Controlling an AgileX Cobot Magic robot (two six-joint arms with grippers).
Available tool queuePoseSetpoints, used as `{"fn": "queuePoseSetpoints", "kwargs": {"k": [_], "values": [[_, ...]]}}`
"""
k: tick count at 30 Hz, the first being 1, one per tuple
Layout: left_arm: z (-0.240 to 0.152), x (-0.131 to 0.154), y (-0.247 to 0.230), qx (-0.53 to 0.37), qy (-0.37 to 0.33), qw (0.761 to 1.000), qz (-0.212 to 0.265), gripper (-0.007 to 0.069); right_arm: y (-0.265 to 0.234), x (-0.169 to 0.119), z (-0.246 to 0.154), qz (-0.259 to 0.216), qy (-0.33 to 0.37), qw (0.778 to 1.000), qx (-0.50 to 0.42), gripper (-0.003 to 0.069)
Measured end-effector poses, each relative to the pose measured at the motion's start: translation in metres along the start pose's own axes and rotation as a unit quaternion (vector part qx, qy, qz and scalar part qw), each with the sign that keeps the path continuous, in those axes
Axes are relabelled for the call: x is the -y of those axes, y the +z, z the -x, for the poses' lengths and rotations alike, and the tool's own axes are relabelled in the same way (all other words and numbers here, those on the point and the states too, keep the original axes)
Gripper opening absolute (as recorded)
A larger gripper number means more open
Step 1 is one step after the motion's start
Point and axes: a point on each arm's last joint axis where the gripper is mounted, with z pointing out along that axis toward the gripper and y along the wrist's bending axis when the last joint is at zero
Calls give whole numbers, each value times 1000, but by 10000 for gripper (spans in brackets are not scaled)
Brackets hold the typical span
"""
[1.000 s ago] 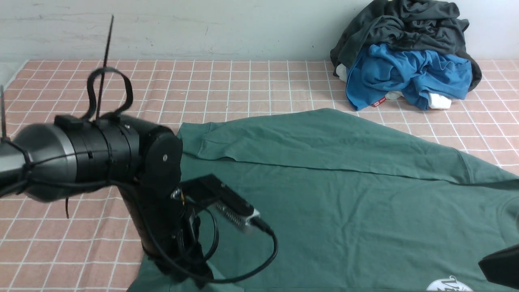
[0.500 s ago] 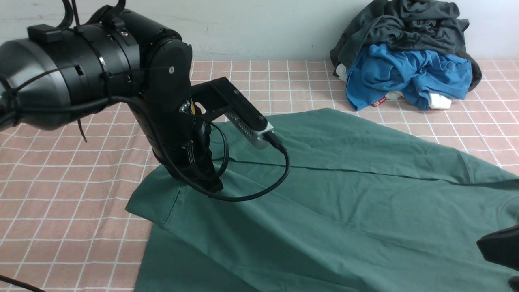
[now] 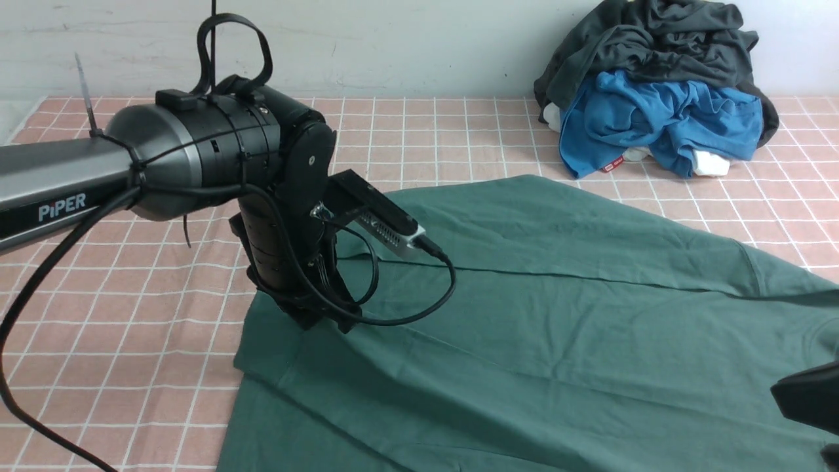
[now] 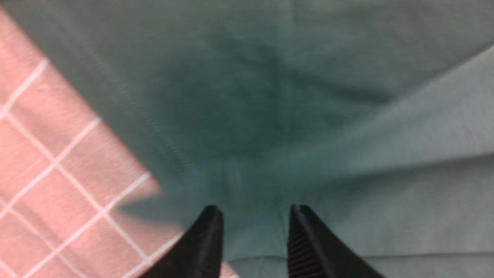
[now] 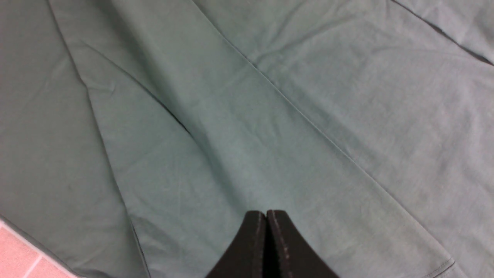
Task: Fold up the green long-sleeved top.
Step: Use the left arm to drag and place the cuff at the centered position on the left edge of the fabric, then use the left arm to clamp the cuff farthest from it
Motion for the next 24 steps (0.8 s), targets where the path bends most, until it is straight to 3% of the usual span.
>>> {"fn": "queuePoseSetpoints", "kwargs": {"k": [4,8,16,24], "values": [[4,-20,-8,19,-43,999,9,368,1,2,1,-12,-1,1000,3,-14],[10,-52,-16,45,-114,992,12,426,10,9,6,-31,23,999,-2,-14],[28,-109,9,77,-210,974,-18,430,51,24,18,-51,47,996,-55,-14],[55,-136,55,89,-234,968,-23,430,68,34,47,-52,48,995,-67,-14]]}}
